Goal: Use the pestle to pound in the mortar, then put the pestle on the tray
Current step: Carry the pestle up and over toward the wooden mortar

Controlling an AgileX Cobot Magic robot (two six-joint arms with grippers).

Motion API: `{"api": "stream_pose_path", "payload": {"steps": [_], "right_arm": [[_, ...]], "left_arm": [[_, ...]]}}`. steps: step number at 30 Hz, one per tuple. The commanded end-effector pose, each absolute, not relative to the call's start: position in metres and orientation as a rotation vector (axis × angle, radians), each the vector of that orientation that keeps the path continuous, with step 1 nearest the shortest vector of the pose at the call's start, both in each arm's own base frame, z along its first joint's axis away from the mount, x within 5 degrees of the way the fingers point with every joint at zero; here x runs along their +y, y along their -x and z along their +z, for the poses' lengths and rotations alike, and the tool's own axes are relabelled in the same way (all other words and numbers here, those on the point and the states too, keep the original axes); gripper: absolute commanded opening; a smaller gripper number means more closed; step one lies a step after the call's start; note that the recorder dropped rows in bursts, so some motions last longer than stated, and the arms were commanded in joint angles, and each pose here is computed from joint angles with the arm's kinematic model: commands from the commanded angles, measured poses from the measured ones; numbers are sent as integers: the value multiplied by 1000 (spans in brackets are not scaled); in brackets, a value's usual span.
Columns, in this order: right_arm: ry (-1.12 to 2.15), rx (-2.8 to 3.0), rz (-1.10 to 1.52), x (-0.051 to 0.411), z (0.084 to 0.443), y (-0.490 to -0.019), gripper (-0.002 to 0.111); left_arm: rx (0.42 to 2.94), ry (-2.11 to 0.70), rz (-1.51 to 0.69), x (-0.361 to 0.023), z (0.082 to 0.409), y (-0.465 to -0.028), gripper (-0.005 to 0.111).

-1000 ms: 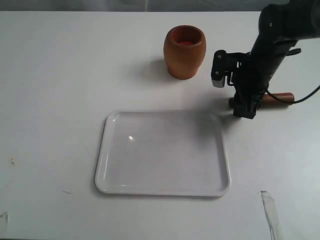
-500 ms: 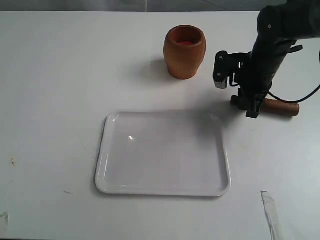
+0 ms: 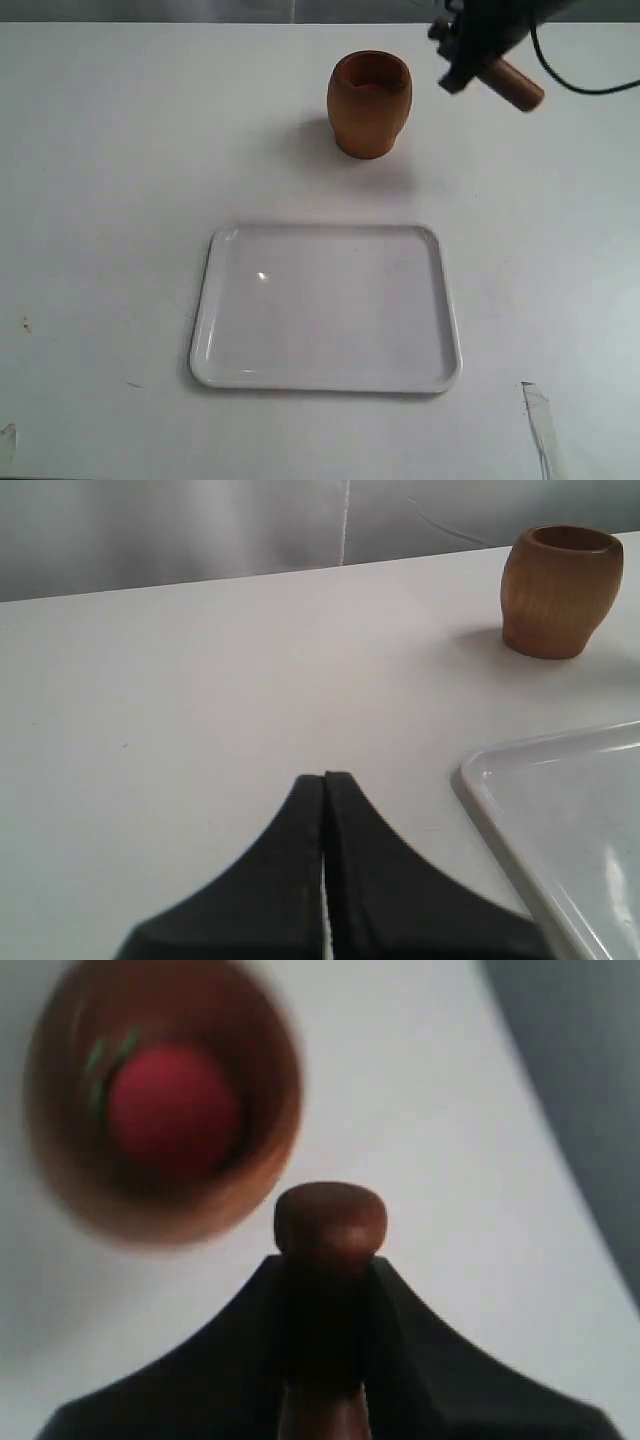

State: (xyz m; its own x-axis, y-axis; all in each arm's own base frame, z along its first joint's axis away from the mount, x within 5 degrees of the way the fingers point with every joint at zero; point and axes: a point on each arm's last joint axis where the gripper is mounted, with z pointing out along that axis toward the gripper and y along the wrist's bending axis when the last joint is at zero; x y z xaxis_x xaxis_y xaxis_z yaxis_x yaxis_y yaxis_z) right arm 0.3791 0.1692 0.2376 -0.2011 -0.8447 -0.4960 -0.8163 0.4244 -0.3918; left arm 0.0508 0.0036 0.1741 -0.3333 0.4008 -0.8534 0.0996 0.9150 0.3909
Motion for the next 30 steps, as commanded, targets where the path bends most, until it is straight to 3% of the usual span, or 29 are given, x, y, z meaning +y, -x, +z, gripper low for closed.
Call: {"api": "stream_pose_path", "payload": {"steps": [1,21,30], "right_arm": [[963,1869,75,174,289,-384,0],[542,1673,186,229,308,-375,0],[678,1774,342,245,310,-353,0]], "left_arm": [[1897,-361,302,3,174,-51,0],[1897,-361,302,3,174,-51,0],[1897,-361,302,3,174,-51,0]]}}
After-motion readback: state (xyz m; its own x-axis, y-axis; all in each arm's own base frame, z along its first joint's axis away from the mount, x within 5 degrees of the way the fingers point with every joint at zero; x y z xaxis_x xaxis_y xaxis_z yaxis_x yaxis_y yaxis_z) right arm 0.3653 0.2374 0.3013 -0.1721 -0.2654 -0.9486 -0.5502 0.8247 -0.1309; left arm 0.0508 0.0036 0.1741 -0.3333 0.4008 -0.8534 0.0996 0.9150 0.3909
